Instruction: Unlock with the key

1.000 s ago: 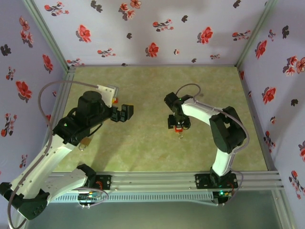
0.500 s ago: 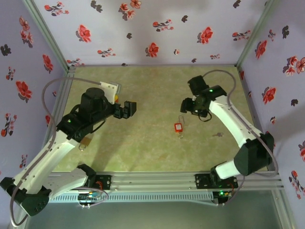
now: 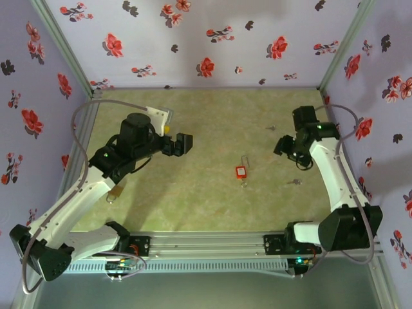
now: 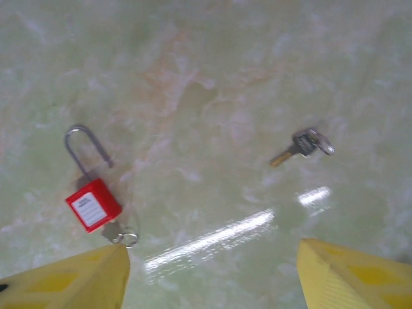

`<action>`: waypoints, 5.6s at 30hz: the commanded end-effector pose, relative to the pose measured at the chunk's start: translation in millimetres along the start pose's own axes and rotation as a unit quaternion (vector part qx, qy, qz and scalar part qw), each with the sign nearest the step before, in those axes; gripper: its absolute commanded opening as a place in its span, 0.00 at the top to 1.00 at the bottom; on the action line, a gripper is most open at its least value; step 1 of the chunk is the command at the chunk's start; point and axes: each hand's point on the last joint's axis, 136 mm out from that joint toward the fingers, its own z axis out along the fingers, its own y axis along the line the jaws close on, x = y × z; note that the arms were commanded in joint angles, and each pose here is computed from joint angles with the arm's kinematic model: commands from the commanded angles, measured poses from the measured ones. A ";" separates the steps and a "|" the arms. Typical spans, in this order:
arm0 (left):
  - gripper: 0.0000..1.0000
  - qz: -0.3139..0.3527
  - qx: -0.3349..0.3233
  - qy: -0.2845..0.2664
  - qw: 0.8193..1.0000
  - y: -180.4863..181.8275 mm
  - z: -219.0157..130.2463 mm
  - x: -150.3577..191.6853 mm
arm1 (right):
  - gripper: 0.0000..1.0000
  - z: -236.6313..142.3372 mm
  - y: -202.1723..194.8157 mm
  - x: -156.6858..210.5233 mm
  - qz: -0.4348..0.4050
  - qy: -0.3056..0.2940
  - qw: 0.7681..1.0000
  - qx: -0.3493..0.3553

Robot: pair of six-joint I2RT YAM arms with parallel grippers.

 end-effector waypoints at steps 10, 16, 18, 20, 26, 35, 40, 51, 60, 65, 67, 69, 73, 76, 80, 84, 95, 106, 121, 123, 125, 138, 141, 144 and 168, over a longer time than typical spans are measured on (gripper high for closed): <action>0.01 -0.035 0.030 -0.010 0.999 -6.6 15.1 0.0 | 0.44 71.2 -93.6 12.4 0.172 0.050 0.984 0.021; 0.02 -0.053 0.032 0.005 0.998 -3.4 25.0 17.6 | 0.56 97.3 -101.0 3.5 0.169 0.072 0.983 0.020; 0.02 -0.056 0.030 0.011 0.998 -1.8 26.7 22.6 | 0.57 102.8 -95.8 -0.8 0.176 0.070 0.982 0.003; 0.02 -0.057 0.029 0.014 0.998 -0.3 28.7 26.4 | 0.58 108.3 -93.4 -2.1 0.180 0.071 0.981 -0.005; 0.02 -0.059 0.028 0.017 0.998 0.8 33.9 28.6 | 0.62 121.8 -93.2 1.1 0.182 0.091 0.979 -0.007; 0.03 -0.061 0.026 0.025 0.997 2.3 40.7 31.8 | 0.63 125.6 -105.3 19.0 0.163 0.121 0.979 0.028; 0.03 -0.062 0.028 0.028 0.997 1.7 42.9 31.6 | 0.64 130.3 -106.8 18.7 0.157 0.118 0.980 0.030; 0.05 -0.066 0.029 0.034 0.997 0.8 44.7 32.6 | 0.71 142.8 -104.3 16.9 0.143 0.119 0.982 0.034; 0.06 -0.070 0.028 0.038 0.996 1.6 43.8 35.8 | 0.76 149.0 -104.6 11.4 0.124 0.115 0.984 0.047; 0.07 -0.072 0.029 0.039 0.996 1.2 43.8 36.0 | 0.83 150.6 -99.7 14.3 0.110 0.123 0.985 0.049; 0.07 -0.072 0.030 0.039 0.996 0.7 43.8 35.7 | 0.87 149.9 -98.9 15.8 0.108 0.125 0.985 0.051; 0.07 -0.073 0.031 0.040 0.996 0.3 44.7 36.6 | 0.90 148.8 -97.8 17.5 0.104 0.127 0.985 0.052; 0.07 -0.074 0.036 0.040 0.996 -2.9 46.4 36.4 | 0.96 143.5 -90.2 19.4 0.104 0.127 0.986 0.040; 0.08 -0.077 0.043 0.036 0.995 -7.5 48.6 34.3 | 1.00 134.7 -79.5 18.8 0.101 0.123 0.987 0.024; 0.08 -0.113 0.066 0.020 0.991 -17.7 53.2 23.8 | 1.00 111.9 -46.6 10.0 0.098 0.098 0.990 -0.028; 0.08 -0.205 0.106 0.004 0.973 -31.8 65.3 3.9 | 1.00 71.0 11.2 -12.5 0.092 0.045 0.986 -0.128; 0.16 -0.390 0.226 -0.026 0.892 -74.4 112.8 -38.1 | 1.00 -21.6 173.5 -37.8 0.076 -0.025 0.935 -0.346; 0.36 -0.456 0.182 0.012 0.871 -71.8 156.9 -22.3 | 1.00 -31.5 229.0 4.7 0.025 0.002 0.926 -0.376; 0.78 -0.489 0.141 0.030 0.860 -48.3 174.4 1.9 | 1.00 -31.3 239.3 29.3 0.013 0.020 0.923 -0.384; 0.87 -0.492 0.136 0.033 0.859 -45.0 176.3 5.1 | 1.00 -34.1 242.0 32.2 0.010 0.022 0.920 -0.390; 0.93 -0.493 0.129 0.036 0.860 -41.9 176.8 9.0 | 1.00 -34.9 243.2 34.8 0.007 0.023 0.920 -0.391; 1.00 -0.468 0.151 0.005 0.871 -34.0 161.5 -10.7 | 0.57 -42.8 241.2 38.4 0.002 0.013 0.912 -0.410; 1.00 -0.428 0.211 -0.050 0.877 -41.2 142.5 -45.1 | 0.38 -51.1 232.3 30.6 0.018 -0.002 0.899 -0.437; 1.00 -0.369 0.243 -0.069 0.895 -50.6 126.2 -63.0 | 0.31 -70.3 227.5 16.5 0.041 -0.015 0.869 -0.492; 1.00 -0.326 0.278 -0.039 0.903 -69.5 118.7 -71.9 | 0.46 -100.0 273.6 25.9 0.020 -0.003 0.774 -0.633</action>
